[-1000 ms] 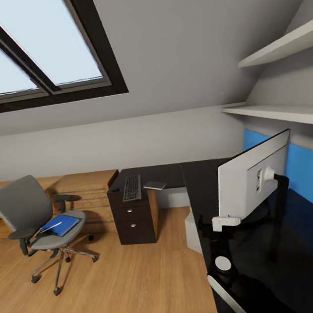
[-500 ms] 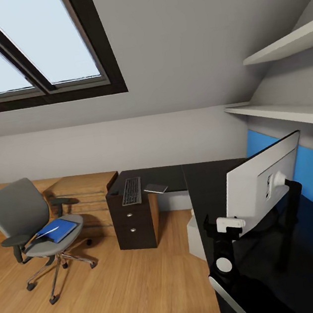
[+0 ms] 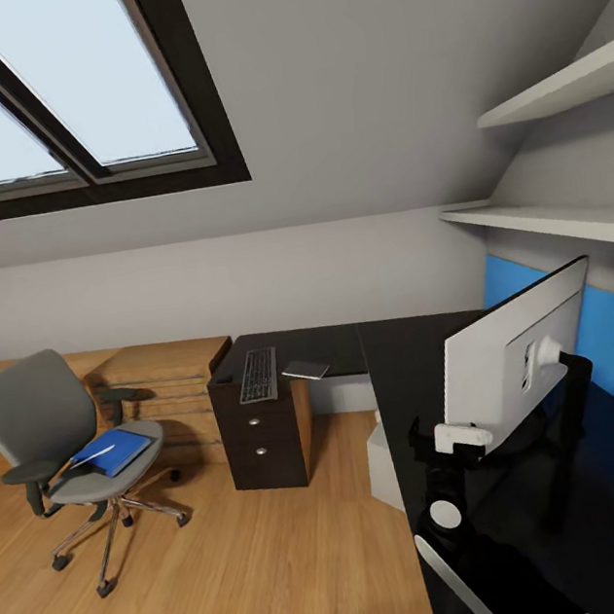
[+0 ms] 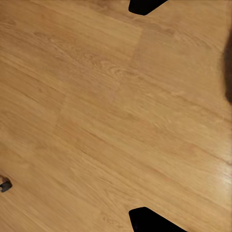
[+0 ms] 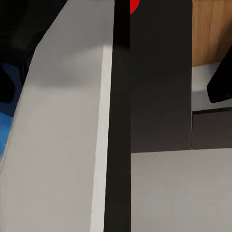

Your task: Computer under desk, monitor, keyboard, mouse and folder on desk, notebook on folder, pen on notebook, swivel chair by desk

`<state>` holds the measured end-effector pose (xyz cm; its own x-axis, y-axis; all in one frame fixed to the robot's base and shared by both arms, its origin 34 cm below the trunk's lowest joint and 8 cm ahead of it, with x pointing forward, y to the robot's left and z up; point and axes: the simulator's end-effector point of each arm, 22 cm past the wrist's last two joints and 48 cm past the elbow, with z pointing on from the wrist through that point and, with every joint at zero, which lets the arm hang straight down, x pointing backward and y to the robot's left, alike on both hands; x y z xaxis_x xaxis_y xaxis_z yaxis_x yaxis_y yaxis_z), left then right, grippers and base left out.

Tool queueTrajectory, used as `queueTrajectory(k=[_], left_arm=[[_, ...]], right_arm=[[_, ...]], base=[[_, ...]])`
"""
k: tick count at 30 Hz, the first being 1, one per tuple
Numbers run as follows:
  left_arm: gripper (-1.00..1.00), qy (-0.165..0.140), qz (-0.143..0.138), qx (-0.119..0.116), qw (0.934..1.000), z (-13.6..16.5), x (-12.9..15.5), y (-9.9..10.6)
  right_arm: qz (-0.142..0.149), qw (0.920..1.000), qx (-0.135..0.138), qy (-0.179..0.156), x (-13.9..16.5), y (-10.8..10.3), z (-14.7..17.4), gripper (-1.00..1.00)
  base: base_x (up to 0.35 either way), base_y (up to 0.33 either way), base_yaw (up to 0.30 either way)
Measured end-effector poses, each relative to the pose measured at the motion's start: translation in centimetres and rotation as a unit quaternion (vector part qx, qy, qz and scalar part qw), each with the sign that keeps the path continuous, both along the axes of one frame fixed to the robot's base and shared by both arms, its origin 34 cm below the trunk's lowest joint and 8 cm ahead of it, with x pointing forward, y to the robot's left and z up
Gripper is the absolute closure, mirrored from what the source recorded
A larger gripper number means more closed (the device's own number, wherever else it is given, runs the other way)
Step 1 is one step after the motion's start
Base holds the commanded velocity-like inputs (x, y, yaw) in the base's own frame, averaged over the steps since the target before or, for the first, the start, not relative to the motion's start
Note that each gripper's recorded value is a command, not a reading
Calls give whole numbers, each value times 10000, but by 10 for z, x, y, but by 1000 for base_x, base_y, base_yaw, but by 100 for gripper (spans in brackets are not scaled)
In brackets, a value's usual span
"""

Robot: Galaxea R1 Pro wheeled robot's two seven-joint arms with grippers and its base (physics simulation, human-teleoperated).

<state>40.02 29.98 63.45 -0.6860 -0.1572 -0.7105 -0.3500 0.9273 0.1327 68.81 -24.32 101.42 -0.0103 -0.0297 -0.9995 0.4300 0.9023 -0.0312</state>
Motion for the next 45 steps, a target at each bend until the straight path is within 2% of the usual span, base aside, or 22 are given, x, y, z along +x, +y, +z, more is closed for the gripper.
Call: queueTrajectory(k=[10,15,21,26,39,45], left_arm=[[-100,-22,1,4,10000,1,0,0],[-100,-200,63,15,9998,6,5,2],[-100,-250,85,20,9996,8,6,3],[-100,-252,92,21,9996,8,6,4],[-100,-251,92,24,9996,8,6,4],[-100,-248,89,24,9997,7,6,4]], right_arm=[[-99,9999,48,-6,0,-9,1,-100],[-115,9999,53,-1,0,-10,0,-100],[-158,9998,24,83,0,-14,-7,-100],[-522,9983,175,167,-1,-45,-15,-100],[-629,9976,238,174,-1,-53,-15,-100],[-651,9974,251,175,-1,-55,-16,-100]], base=[[90,0,0],[73,0,0],[4,0,0],[0,0,0],[-2,-2,0],[-98,-191,0]])
